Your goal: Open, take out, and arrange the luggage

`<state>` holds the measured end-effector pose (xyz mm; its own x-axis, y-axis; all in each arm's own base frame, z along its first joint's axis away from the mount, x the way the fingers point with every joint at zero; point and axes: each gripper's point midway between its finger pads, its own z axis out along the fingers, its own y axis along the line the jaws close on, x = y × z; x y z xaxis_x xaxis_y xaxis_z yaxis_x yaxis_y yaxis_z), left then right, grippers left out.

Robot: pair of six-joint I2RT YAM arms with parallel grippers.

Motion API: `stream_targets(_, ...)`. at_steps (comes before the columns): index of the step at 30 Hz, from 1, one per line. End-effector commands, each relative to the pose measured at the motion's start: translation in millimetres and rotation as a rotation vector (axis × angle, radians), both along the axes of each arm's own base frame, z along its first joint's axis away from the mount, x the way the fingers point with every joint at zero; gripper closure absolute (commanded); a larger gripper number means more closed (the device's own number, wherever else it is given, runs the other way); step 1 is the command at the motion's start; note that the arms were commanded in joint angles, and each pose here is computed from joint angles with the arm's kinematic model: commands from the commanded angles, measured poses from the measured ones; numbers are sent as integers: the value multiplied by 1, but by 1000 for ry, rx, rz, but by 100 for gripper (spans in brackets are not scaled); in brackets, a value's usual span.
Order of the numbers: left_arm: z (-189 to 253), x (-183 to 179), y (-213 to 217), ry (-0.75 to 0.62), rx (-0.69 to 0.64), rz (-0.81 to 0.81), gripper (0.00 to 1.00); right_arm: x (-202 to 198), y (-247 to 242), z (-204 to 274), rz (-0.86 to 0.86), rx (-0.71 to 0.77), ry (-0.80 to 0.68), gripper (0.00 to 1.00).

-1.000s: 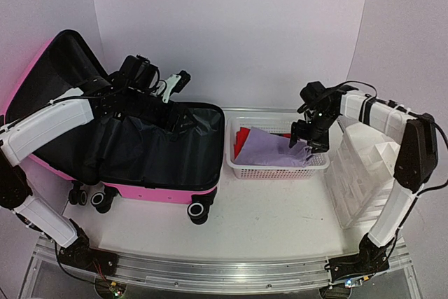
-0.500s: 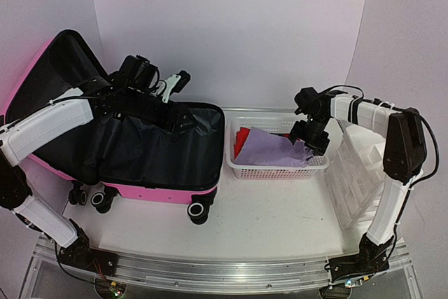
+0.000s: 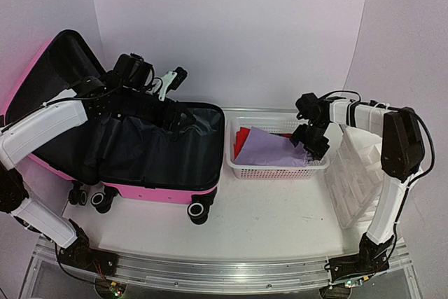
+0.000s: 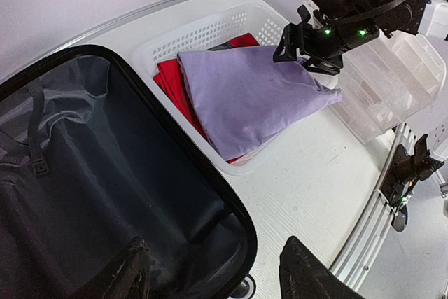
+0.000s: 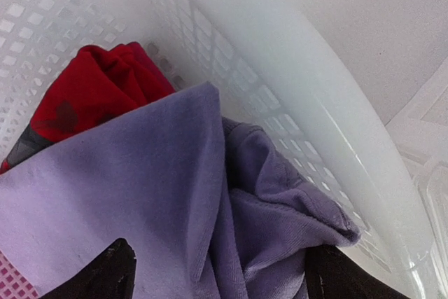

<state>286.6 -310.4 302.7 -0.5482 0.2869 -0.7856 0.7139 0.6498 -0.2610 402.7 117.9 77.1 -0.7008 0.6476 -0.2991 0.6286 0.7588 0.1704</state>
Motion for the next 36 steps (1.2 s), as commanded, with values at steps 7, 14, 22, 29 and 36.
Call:
stream_targets(7, 24, -3, 2, -53, -61, -5, 37, 28, 7, -6, -21, 73, -89, 37)
stream_targets(14, 25, -4, 4, -58, -61, -3, 36, 48, 19, 8, 75, 93, -173, 82)
stream_targets(22, 28, -5, 7, -70, -58, 3, 36, 83, 47, 46, 308, 115, -345, 100)
stream_targets(29, 30, -5, 10, -76, -60, 11, 36, 96, 86, 75, 548, 211, -480, 100)
stream_targets(36, 33, -5, 8, -76, -65, 5, 36, 94, 88, 62, 726, 151, -500, 100)
